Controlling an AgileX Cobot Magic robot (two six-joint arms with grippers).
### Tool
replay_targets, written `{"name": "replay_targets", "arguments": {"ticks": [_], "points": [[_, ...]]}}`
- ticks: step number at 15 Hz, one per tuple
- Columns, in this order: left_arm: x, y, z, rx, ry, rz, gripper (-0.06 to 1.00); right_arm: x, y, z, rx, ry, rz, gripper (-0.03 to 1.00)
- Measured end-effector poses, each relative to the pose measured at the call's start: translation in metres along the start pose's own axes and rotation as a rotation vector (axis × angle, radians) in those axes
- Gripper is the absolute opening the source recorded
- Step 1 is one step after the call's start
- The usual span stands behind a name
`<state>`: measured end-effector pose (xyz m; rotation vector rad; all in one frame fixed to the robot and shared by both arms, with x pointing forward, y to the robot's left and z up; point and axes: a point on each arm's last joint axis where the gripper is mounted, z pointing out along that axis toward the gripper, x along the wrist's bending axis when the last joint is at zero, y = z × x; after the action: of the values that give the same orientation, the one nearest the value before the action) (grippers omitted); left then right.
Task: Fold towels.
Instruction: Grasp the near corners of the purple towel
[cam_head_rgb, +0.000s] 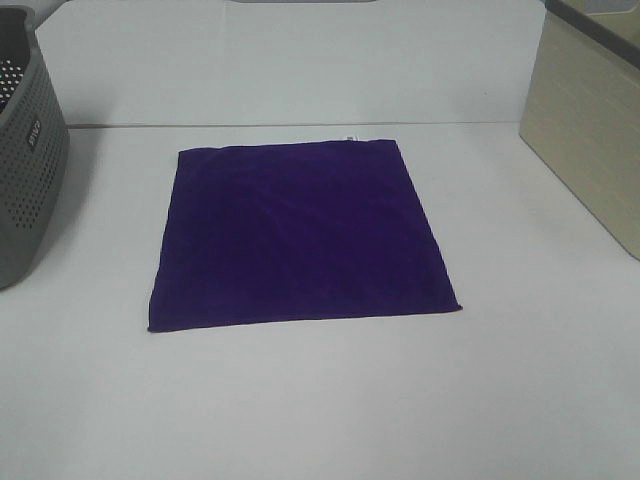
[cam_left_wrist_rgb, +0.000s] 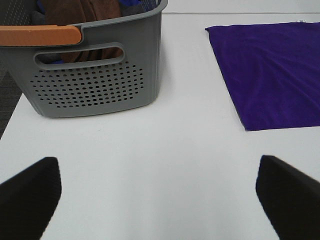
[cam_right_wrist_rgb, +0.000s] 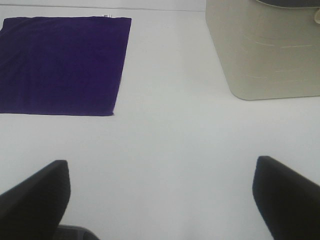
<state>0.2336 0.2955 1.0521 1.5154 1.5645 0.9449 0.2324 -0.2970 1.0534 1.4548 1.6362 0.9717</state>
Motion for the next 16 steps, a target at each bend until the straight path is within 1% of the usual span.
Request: {"name": "replay_targets", "arguments": {"ticks": [16], "points": [[0.0000, 0.0000, 0.0000, 0.000, 0.000, 0.000, 0.99, 0.0000, 0.0000, 0.0000, 0.000, 0.000, 0.000, 0.96]]}}
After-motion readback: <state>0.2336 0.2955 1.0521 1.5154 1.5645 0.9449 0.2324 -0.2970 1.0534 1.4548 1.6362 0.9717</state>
